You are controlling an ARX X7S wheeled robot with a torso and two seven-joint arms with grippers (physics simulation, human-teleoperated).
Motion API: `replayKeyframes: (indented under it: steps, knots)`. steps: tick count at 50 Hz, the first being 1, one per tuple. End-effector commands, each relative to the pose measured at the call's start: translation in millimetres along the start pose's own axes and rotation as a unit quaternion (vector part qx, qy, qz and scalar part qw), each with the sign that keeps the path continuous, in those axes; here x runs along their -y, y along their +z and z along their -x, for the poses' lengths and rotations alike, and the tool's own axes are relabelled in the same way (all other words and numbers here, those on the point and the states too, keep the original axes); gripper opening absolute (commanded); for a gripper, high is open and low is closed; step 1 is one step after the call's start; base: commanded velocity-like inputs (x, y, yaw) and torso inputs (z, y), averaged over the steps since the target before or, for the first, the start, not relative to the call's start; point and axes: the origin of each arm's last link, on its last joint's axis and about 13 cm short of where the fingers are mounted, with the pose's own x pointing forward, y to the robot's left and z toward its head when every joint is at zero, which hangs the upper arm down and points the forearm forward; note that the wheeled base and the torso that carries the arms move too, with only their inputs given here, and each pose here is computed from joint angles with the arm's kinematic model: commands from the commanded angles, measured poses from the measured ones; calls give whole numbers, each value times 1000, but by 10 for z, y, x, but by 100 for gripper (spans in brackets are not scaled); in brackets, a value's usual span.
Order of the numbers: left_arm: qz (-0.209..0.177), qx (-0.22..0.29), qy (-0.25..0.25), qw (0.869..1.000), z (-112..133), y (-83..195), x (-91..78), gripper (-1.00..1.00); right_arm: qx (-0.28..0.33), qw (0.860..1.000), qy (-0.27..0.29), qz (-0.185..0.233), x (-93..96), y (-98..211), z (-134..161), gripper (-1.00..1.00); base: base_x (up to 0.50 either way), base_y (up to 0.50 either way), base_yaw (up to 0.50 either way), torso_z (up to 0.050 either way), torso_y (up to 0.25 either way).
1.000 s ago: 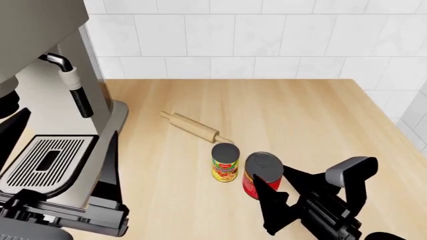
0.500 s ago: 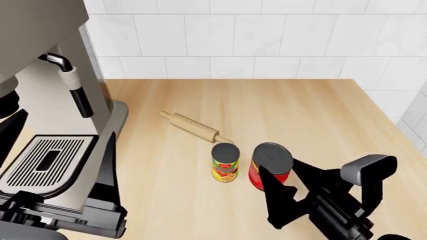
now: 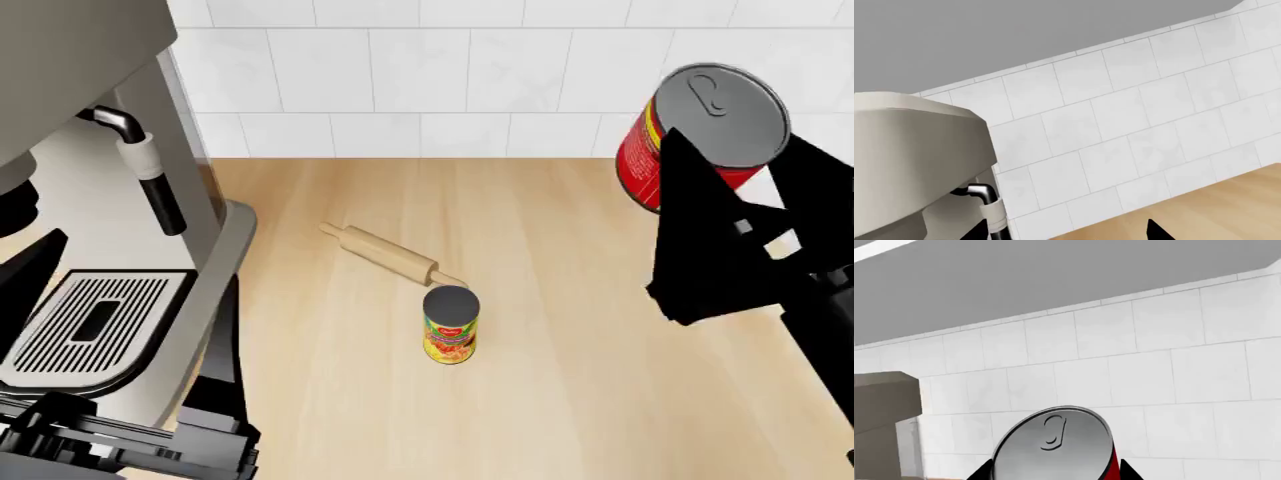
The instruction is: Pick the cans from the counter and place them in their designated side in the cabinet.
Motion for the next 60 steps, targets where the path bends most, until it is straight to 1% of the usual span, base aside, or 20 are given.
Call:
replayKeyframes:
  steps: [1, 6, 10, 13, 17, 20, 25, 31, 34, 36, 38, 40, 42, 44, 47, 53, 55, 57, 58, 60]
  knots:
    - [5, -2, -7, 1000, -10, -21, 43, 100, 144, 986, -44, 79, -164, 835, -90, -100, 0, 0, 0, 0, 0]
    - [10, -4, -8, 1000, -1, -51, 75, 100, 194, 974, -73, 88, -182, 1087, -216, -100, 0, 0, 0, 0, 0]
    - [12, -4, -9, 1000, 2, -56, 84, 100, 245, 963, -78, 84, -241, 1293, -207, -100, 0, 0, 0, 0, 0]
    - [15, -3, -10, 1000, 10, -63, 91, 100, 286, 951, -80, 86, -305, 1467, -173, -100, 0, 0, 0, 0, 0]
    - [17, -4, -12, 1000, 17, -72, 101, 100, 318, 940, -84, 94, -373, 1660, -186, -100, 0, 0, 0, 0, 0]
    - [17, -3, -14, 1000, 14, -73, 106, 100, 325, 936, -87, 106, -405, 1775, -286, -100, 0, 0, 0, 0, 3]
    - [17, -4, -17, 1000, -3, -72, 125, 100, 324, 933, -100, 120, -384, 1894, -482, -100, 0, 0, 0, 0, 0]
    - [16, -5, -22, 1000, -34, -67, 153, 100, 317, 933, -121, 120, -306, 1986, -757, -100, 0, 0, 0, 0, 0]
    - [15, -7, -23, 1000, -44, -68, 164, 100, 316, 928, -138, 138, -266, 2037, -926, -100, 0, 0, 0, 0, 0]
    - [14, -9, -23, 1000, -51, -72, 176, 100, 310, 926, -151, 151, -233, 2063, -1053, -100, 0, 0, 0, 0, 0]
    - [13, -10, -24, 1000, -59, -71, 184, 100, 296, 927, -162, 161, -190, 2054, -1198, -100, 0, 0, 0, 0, 0]
    - [12, -10, -25, 1000, -66, -69, 189, 100, 271, 929, -174, 182, -133, 1994, -1386, -100, 0, 0, 0, 0, 0]
    - [11, -12, -26, 1000, -72, -68, 194, 100, 256, 927, -185, 202, -87, 1951, -1529, -100, 0, 0, 0, 0, 0]
    - [9, -12, -27, 1000, -82, -63, 197, 100, 244, 926, -196, 209, -45, 1942, -1649, -100, 0, 0, 0, 0, 0]
    - [7, -13, -27, 1000, -89, -58, 197, 100, 220, 930, -211, 208, 17, 1920, -1798, -100, 0, 0, 0, 0, 0]
    - [5, -12, -29, 999, -93, -49, 188, 100, 139, 952, -226, 154, 173, 1805, -2053, -100, 0, 0, 0, 0, 0]
    - [4, -13, -30, 999, -93, -47, 186, 100, 120, 956, -229, 136, 213, 1792, -2109, -100, 0, 0, 0, 0, 0]
    - [3, -13, -30, 999, -96, -44, 185, 100, 98, 962, -231, 111, 254, 1773, -2166, -100, 0, 0, 0, 0, 0]
    - [3, -13, -30, 999, -98, -45, 188, 100, 84, 965, -231, 90, 277, 1761, -2195, -100, 0, 0, 0, 0, 0]
    - [3, -14, -31, 999, -99, -51, 197, 100, 62, 969, -231, 62, 314, 1734, -2243, -100, 0, 0, 0, 0, 0]
